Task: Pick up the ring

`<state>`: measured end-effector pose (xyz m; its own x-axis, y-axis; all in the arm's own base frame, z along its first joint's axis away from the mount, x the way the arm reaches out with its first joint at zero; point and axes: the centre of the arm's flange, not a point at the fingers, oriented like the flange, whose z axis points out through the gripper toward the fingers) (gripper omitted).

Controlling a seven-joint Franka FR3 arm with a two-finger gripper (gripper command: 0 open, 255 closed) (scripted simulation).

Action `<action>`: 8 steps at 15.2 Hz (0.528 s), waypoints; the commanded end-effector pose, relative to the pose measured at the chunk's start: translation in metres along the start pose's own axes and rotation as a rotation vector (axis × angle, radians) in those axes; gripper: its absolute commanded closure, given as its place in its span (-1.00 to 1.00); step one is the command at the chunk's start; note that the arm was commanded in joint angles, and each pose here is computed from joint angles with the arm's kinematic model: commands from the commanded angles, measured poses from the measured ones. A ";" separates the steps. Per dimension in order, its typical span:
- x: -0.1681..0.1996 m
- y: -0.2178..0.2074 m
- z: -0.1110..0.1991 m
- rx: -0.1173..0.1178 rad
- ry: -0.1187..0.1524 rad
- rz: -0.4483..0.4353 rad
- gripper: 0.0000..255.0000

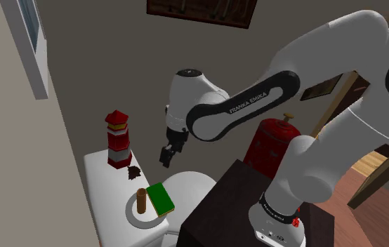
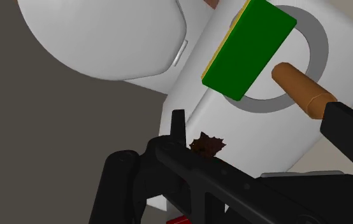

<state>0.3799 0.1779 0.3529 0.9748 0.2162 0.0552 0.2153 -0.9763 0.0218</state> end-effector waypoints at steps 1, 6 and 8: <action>0.005 -0.017 0.022 0.004 -0.004 -0.028 -1.00; 0.009 -0.058 0.073 0.012 -0.018 -0.096 -1.00; 0.009 -0.075 0.093 0.015 -0.024 -0.123 -1.00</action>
<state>0.3776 0.2429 0.2700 0.9466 0.3209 0.0315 0.3206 -0.9471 0.0145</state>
